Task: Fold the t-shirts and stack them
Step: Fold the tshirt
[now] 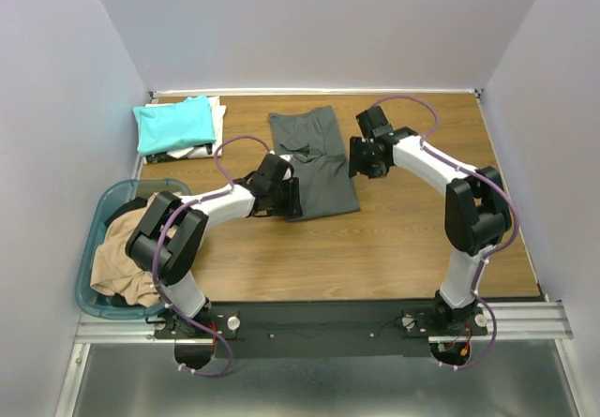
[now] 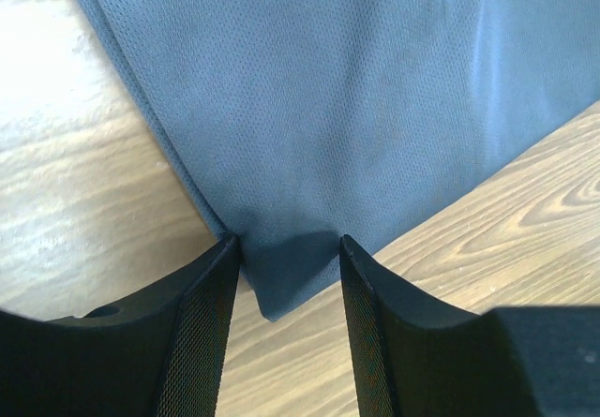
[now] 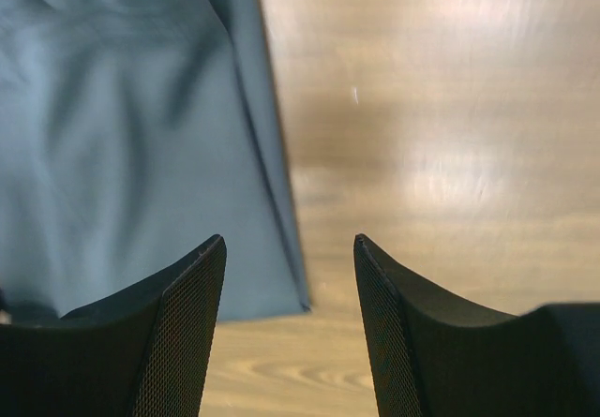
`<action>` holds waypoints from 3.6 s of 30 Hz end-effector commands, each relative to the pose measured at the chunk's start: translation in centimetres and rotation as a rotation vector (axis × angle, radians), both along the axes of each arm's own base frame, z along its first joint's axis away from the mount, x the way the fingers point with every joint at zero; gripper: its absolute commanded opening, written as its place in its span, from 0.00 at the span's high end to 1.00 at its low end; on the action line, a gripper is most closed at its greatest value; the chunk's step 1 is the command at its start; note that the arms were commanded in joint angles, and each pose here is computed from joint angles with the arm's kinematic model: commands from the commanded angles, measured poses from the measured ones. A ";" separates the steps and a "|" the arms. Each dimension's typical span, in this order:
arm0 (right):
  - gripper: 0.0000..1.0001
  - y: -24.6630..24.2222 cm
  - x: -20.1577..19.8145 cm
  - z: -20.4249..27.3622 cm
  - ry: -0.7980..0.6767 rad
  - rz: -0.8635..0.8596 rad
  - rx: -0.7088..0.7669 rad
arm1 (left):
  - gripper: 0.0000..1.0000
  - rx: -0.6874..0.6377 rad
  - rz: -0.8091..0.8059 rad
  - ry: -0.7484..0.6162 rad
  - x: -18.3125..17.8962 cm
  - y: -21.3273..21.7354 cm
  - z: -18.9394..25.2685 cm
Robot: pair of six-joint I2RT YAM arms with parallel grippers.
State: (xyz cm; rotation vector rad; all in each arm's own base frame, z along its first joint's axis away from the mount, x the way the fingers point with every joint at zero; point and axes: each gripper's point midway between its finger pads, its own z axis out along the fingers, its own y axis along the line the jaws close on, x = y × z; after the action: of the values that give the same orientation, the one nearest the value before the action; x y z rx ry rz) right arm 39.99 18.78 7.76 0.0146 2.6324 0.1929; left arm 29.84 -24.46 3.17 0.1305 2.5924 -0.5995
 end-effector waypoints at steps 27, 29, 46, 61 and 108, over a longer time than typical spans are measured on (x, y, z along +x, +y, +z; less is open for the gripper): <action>0.42 2.0 -8.9 -5.1 0.182 0.010 0.206 | 0.35 -0.046 0.083 0.008 -1.4 2.3 1.4; 0.46 2.2 -9.1 -5.1 0.183 0.012 0.206 | 0.35 -0.053 0.080 0.008 -1.6 2.2 1.3; 0.67 1.5 -10.6 -6.5 0.222 -0.015 0.178 | 0.47 -0.070 0.065 0.066 -3.0 2.1 -1.2; 0.93 1.6 -10.9 -6.3 0.228 -0.008 0.184 | 0.99 -0.041 0.070 0.078 -3.4 2.7 -1.8; 1.00 -0.2 -28.4 7.5 0.281 -0.163 0.260 | 1.00 -0.374 0.101 0.092 -17.4 3.8 12.2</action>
State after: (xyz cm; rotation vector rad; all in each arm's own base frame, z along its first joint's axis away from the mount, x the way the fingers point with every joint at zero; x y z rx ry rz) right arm 11.75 20.10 13.98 0.2410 2.8706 0.5855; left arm 13.74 -21.19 14.70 -0.0761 2.4641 -1.0308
